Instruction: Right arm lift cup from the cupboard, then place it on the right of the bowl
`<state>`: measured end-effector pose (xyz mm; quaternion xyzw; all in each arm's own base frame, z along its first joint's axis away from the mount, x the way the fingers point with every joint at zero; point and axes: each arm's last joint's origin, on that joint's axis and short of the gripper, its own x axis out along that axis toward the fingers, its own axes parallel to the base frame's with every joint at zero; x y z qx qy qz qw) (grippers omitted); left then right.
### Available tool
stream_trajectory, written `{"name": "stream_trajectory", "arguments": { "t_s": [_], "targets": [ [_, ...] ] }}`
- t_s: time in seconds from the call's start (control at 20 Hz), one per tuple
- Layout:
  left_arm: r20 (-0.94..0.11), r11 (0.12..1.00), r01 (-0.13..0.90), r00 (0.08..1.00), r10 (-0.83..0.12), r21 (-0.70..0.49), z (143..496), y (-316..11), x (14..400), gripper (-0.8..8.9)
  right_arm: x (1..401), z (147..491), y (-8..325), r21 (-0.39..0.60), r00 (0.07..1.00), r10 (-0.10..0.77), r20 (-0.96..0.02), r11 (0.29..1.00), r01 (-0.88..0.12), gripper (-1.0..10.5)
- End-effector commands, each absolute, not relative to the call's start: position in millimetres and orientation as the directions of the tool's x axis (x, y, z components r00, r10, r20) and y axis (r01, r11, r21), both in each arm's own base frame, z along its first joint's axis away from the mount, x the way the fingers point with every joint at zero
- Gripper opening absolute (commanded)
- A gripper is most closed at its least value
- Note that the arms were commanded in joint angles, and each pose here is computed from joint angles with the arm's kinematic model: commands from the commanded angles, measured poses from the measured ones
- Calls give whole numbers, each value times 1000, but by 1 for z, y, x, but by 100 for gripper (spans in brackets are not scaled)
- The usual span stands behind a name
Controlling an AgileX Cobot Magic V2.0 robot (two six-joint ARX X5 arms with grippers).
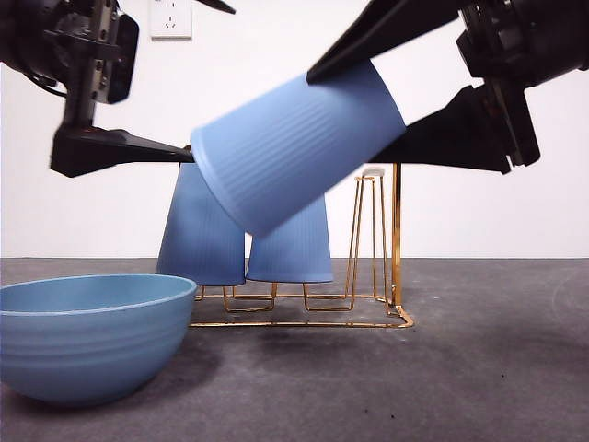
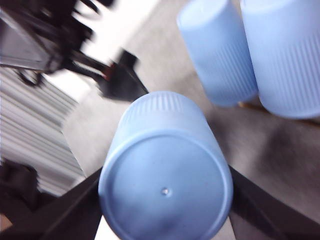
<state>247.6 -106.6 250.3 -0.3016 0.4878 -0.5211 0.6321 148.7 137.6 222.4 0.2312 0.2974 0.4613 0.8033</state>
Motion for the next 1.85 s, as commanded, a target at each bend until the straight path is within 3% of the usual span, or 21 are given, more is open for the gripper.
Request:
{"name": "stream_trajectory", "arguments": {
  "t_s": [0.05, 0.35, 0.45, 0.7, 0.95, 1.15, 1.25, 1.5, 1.85],
  "targets": [
    [-261, 236, 279, -55, -964, -931, 247, -112, 258, 561, 150, 225, 140, 680, 397, 888, -231, 440, -587, 203],
    [-208, 177, 244, -108, -972, -953, 244, -119, 263, 548, 161, 218, 151, 724, 356, 915, -190, 375, -580, 203],
    [-203, 170, 241, -121, -972, -956, 244, -121, 262, 448, 165, 215, 155, 738, 347, 921, -176, 357, -573, 203],
    [-203, 168, 247, -123, -971, -954, 244, -122, 262, 38, 167, 213, 157, 744, 333, 927, -171, 343, -574, 203],
    [-197, 158, 260, -129, -972, -952, 244, -122, 261, 5, 167, 212, 157, 743, 338, 925, -174, 349, -571, 214],
    [-186, 148, 241, -142, -972, -959, 245, -122, 261, 6, 166, 212, 155, 738, 337, 921, -195, 364, -568, 523],
    [-187, 150, 238, -141, -972, -960, 245, -121, 261, 7, 165, 213, 150, 732, 362, 906, -220, 399, -553, 525],
    [-257, 233, 223, -86, -963, -947, 245, -128, 260, 8, 150, 220, 115, 652, 527, 764, -373, 620, -437, 524],
    [-405, 370, 293, -71, -911, -882, 261, -170, 259, 10, 101, 237, 76, 589, 621, 649, -440, 730, -346, 524]
  ]
}}
